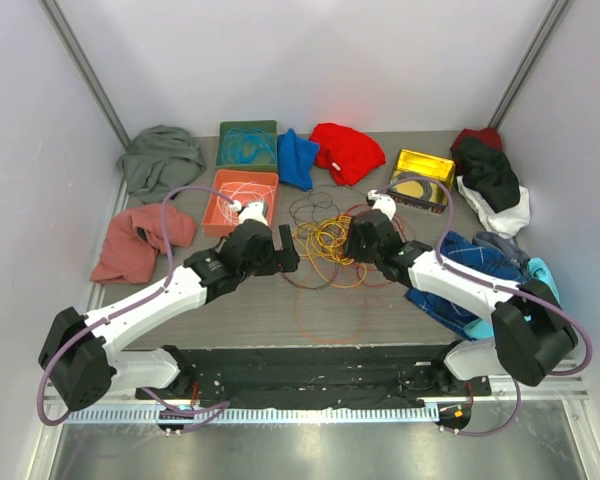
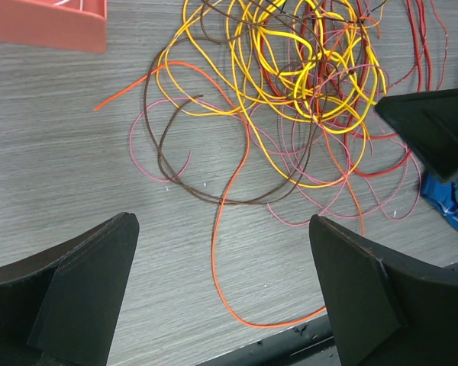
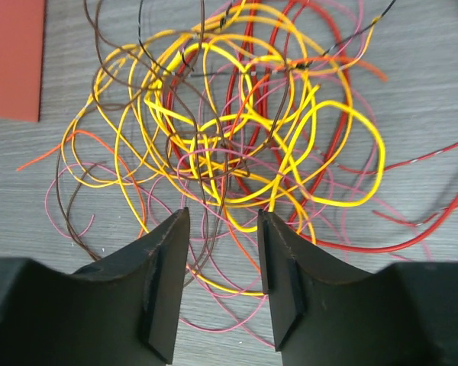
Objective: Untangle the cables
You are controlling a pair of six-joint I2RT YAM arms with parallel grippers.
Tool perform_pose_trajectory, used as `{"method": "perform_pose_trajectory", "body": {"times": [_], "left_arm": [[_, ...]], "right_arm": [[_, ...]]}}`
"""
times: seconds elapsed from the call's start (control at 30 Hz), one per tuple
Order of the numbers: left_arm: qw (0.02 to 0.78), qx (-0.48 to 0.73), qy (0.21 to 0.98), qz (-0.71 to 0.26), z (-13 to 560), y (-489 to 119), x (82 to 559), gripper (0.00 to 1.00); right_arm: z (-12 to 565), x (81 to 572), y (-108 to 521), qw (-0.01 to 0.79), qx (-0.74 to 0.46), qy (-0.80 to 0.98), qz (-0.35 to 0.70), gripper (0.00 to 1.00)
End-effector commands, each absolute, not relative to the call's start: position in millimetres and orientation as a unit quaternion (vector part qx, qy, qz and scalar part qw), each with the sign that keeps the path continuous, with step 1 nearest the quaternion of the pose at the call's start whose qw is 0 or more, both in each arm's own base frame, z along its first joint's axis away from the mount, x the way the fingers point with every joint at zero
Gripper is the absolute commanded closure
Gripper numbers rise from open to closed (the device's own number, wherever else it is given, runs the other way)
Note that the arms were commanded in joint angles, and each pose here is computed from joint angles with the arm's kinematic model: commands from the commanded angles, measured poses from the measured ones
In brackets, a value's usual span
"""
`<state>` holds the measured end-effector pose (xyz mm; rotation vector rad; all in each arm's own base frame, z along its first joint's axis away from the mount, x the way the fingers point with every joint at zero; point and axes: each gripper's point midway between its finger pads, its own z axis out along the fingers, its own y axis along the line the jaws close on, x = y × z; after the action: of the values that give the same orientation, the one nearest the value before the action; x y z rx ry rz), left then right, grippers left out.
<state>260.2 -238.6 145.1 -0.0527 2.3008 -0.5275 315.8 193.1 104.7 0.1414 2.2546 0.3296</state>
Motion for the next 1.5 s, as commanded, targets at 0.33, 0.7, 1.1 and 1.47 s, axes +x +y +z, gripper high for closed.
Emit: {"method": "perform_pose_trajectory", "body": {"times": [0.33,0.7,1.1,1.47], "left_arm": [[0.378,-0.031,0.894,-0.239,150,-245,255,0.00],[0.359,-0.034,0.900,-0.243,140,-250,253,0.00],[0.324,-0.033,0.914,-0.242,119,-261,251,0.00],[0.322,-0.034,0.914,-0.243,117,-262,251,0.00]], "right_arm": [[99,305,192,0.413,0.101,0.890,0.167,0.55],[91,300,176,0.412,0.102,0.893,0.150,0.56],[51,268,148,0.381,0.119,0.909,0.115,0.61],[40,274,155,0.377,0.122,0.909,0.126,0.62]]}}
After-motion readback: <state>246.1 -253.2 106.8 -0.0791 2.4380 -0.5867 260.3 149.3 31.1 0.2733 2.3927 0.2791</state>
